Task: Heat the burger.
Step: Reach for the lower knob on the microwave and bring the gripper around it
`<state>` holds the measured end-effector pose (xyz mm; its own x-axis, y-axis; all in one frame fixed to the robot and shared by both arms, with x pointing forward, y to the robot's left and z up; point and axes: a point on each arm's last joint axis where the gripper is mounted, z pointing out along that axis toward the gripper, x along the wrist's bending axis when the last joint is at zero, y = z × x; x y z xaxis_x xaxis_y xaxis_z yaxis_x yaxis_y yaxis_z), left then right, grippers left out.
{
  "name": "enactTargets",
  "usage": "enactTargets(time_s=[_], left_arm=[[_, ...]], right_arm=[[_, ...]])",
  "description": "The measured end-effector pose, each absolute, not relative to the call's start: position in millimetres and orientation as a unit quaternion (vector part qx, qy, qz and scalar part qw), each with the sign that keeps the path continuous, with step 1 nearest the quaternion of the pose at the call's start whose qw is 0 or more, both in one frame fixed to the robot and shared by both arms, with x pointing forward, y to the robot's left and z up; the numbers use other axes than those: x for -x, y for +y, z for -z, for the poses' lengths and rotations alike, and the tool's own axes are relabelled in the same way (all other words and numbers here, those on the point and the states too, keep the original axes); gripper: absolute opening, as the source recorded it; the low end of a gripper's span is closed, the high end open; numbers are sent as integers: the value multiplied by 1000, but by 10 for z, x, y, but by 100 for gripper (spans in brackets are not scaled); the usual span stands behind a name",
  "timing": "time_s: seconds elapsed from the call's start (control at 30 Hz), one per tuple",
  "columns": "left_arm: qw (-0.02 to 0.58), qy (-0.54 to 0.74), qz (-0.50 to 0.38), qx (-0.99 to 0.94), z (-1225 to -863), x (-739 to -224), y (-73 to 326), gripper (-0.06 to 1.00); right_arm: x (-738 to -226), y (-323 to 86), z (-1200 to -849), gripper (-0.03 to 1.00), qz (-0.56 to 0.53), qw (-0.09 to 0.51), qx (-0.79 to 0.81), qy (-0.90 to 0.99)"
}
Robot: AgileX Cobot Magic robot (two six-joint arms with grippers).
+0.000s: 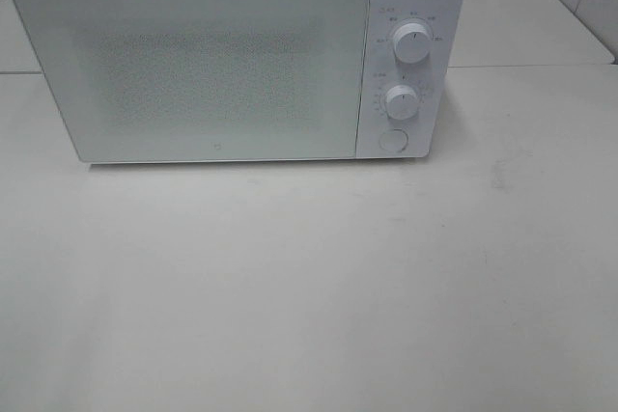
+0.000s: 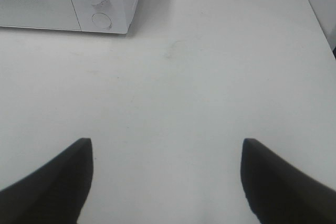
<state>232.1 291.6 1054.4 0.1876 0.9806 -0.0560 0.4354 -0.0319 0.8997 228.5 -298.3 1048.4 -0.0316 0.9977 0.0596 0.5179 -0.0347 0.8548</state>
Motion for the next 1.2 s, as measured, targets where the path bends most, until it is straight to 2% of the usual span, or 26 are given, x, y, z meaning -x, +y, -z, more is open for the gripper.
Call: enactTargets(time_s=[0.37, 0.73, 1.2], left_arm=[[425, 551, -321, -643, -10544, -2321, 2916, 99], [425, 551, -321, -643, -10544, -2321, 2916, 99], [425, 551, -321, -643, -10544, -2321, 2916, 99]], right_arm=[[-2315, -2966, -10487, 75, -371, 311, -619, 618], [-2744, -2911, -10450, 75, -288, 212, -663, 658], [-3077, -2876, -10329, 75, -212, 132, -691, 678]])
